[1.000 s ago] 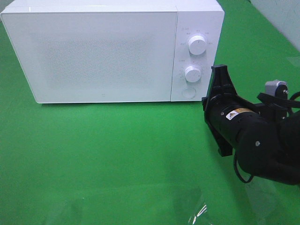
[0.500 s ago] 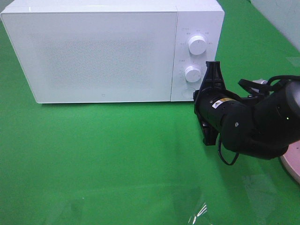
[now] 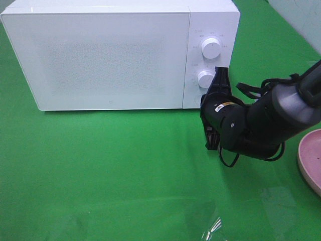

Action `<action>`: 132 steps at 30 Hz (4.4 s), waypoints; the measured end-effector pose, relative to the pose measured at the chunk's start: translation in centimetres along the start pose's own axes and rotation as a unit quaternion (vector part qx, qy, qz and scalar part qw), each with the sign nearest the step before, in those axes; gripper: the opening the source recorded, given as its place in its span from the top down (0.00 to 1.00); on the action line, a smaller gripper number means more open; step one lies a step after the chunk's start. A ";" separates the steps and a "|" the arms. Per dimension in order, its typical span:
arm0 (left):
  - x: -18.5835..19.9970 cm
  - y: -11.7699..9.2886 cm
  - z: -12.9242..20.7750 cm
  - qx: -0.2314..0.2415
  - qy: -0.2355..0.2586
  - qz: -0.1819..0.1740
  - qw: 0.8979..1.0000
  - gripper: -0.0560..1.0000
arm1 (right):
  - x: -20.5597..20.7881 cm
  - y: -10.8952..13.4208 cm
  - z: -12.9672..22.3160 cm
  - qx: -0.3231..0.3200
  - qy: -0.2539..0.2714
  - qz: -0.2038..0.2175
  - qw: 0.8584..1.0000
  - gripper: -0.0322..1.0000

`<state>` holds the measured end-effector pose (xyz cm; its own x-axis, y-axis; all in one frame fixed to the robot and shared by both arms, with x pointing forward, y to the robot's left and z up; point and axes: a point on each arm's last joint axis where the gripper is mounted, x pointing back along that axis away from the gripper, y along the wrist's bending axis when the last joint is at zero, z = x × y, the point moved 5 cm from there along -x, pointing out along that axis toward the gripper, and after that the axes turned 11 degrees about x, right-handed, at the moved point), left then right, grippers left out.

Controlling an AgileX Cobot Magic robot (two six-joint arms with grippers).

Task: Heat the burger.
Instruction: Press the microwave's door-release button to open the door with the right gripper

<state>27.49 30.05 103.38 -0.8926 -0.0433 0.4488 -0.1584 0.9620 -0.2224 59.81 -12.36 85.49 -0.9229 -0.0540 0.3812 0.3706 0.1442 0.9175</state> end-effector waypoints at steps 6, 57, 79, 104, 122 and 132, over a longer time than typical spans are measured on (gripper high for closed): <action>0.0 0.0 0.0 0.000 0.000 0.000 1.000 0.02 | -1.0 0.1 0.0 -0.007 -0.004 -0.002 1.000 0.96; 0.0 0.0 0.0 0.000 0.000 0.000 1.000 0.02 | -3.3 -0.1 -0.1 -0.037 -0.005 0.001 0.999 0.96; 0.0 0.0 0.0 0.000 0.000 0.000 1.000 0.02 | -3.6 -0.1 -0.2 -0.010 -0.038 -0.039 0.998 0.96; 0.0 0.0 0.0 0.000 0.000 0.000 1.000 0.02 | -4.5 -0.6 -0.1 -0.013 -0.050 -0.027 0.998 0.96; 0.0 0.0 0.0 0.000 0.000 0.000 1.000 0.02 | -3.7 -0.2 0.3 -0.009 -0.048 -0.039 0.998 0.96; 0.0 0.0 0.0 0.000 0.000 0.000 1.000 0.02 | -0.3 1.2 -0.3 0.020 -0.034 -0.063 0.997 0.96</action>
<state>27.49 30.05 103.38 -0.8926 -0.0433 0.4488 -0.1584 0.9620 -0.2224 60.50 -12.45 86.48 -0.9673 -0.0067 0.2537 0.2484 0.1809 0.9516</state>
